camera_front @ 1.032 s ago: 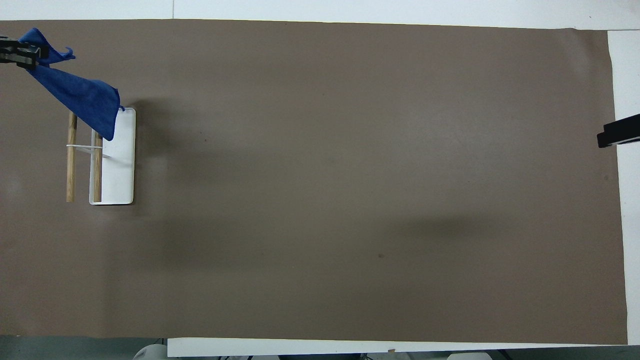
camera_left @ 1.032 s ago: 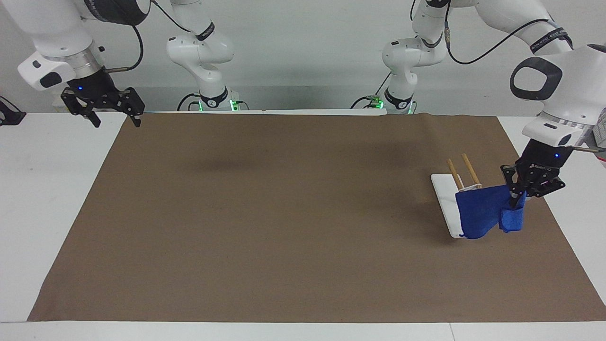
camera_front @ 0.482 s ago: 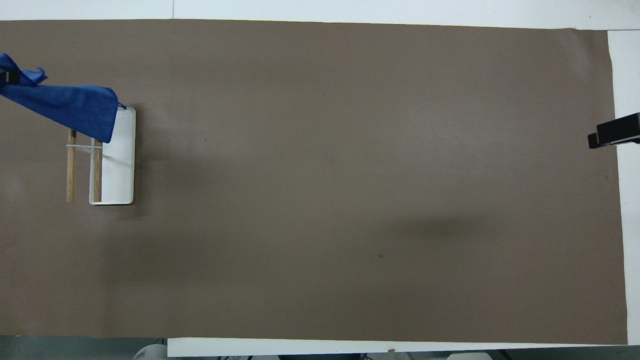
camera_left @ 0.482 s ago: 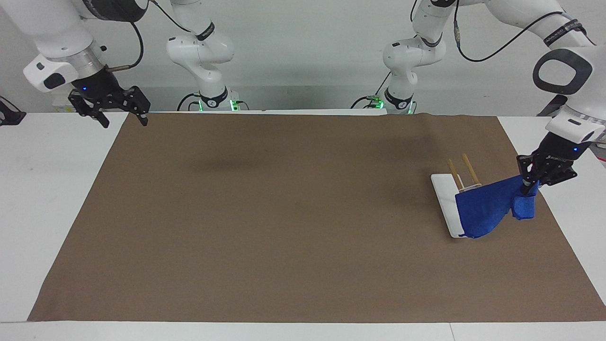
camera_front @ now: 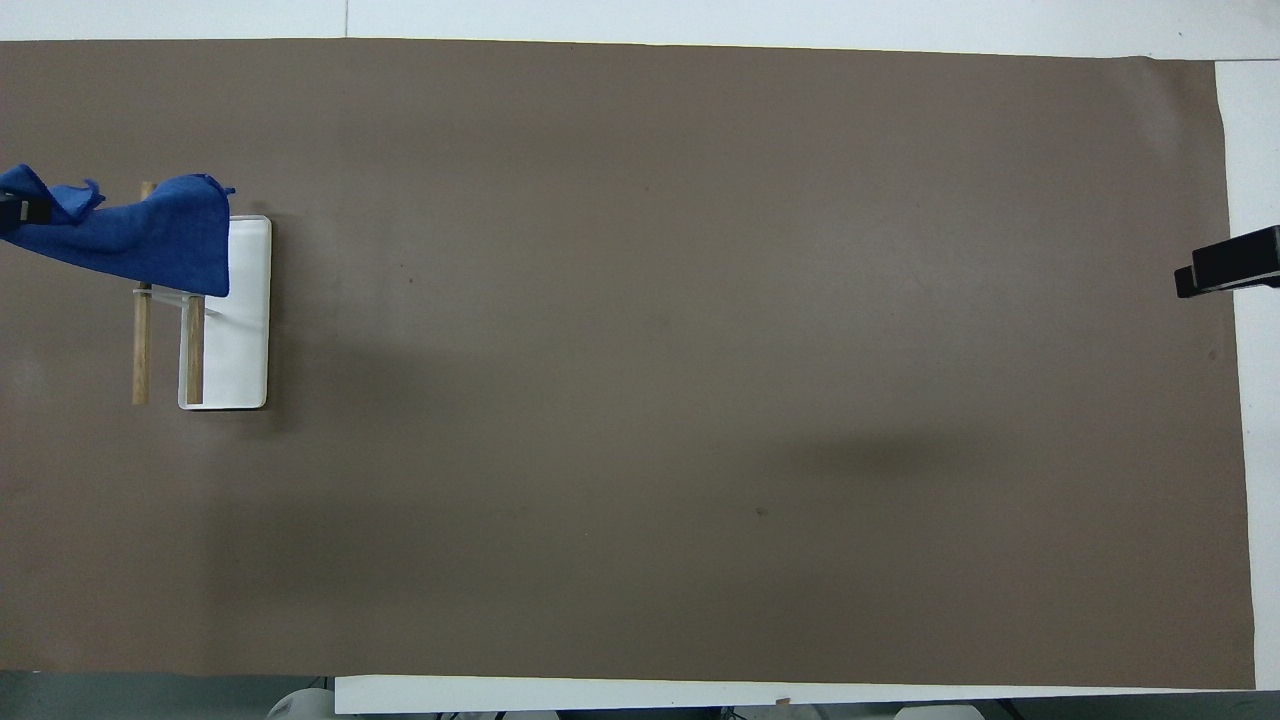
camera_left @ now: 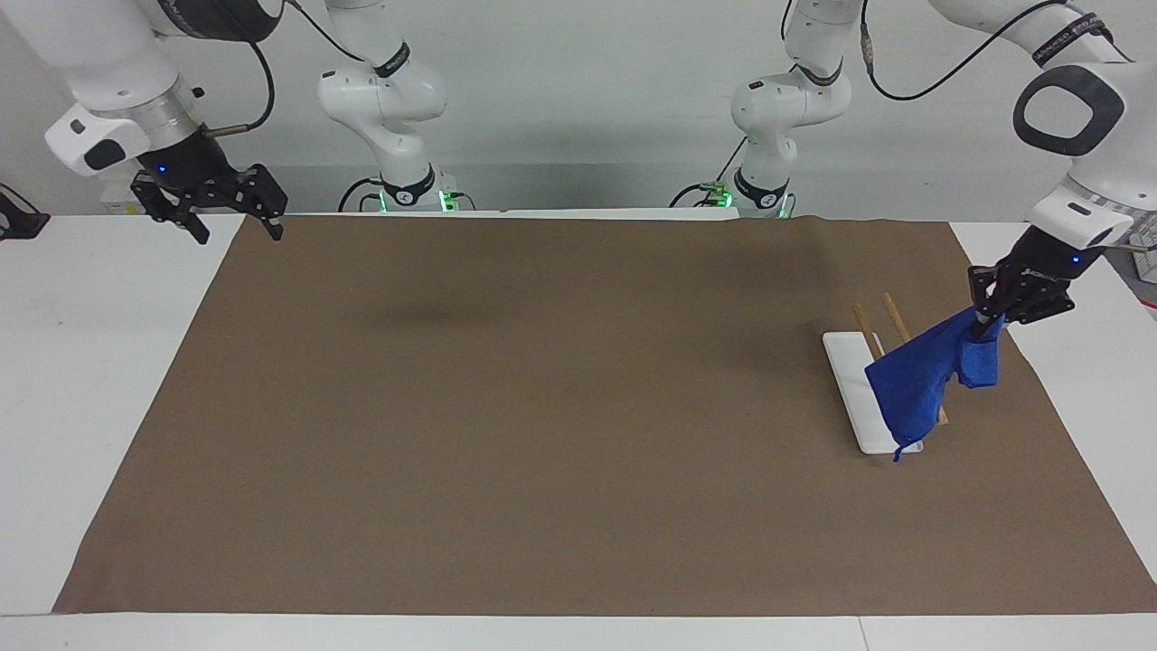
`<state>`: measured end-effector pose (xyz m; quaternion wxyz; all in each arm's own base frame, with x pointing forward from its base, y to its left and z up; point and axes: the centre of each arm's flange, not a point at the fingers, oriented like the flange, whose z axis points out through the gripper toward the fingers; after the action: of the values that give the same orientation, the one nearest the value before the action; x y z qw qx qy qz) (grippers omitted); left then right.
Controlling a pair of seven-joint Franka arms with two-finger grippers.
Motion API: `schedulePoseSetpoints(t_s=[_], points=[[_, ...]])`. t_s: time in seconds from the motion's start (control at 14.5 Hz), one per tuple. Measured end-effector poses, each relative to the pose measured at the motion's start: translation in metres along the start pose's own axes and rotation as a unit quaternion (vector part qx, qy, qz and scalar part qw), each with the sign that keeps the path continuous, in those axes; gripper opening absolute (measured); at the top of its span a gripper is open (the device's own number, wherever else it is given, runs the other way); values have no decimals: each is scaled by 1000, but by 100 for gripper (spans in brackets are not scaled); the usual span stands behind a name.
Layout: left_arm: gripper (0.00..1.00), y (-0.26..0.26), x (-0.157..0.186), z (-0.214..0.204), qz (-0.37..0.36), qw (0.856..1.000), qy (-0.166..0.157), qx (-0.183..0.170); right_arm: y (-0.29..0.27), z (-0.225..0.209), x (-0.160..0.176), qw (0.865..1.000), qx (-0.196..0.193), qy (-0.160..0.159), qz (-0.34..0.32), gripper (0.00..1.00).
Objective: Right arm passes towel to left arm to hang
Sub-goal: 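Lower the towel onto the rod and open the left gripper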
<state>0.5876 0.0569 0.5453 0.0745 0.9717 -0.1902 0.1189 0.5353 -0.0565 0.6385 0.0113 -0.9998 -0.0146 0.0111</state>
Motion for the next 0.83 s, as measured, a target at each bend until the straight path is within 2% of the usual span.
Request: schedulePoseSetpoints(t_s=[0.28, 0.62, 0.76, 0.83], points=[[3, -7, -5, 6, 1, 1000, 16, 14, 0, 0, 0, 1000, 0, -1, 0, 100], [3, -23, -13, 3, 53, 998, 24, 26, 1, 1, -1, 1000, 1, -5, 1, 100], [6, -26, -23, 7, 49, 998, 18, 24, 3, 2, -2, 1000, 1, -9, 3, 100], [15, -29, -28, 7, 45, 999, 16, 24, 3, 2, -2, 1000, 1, -9, 3, 100]])
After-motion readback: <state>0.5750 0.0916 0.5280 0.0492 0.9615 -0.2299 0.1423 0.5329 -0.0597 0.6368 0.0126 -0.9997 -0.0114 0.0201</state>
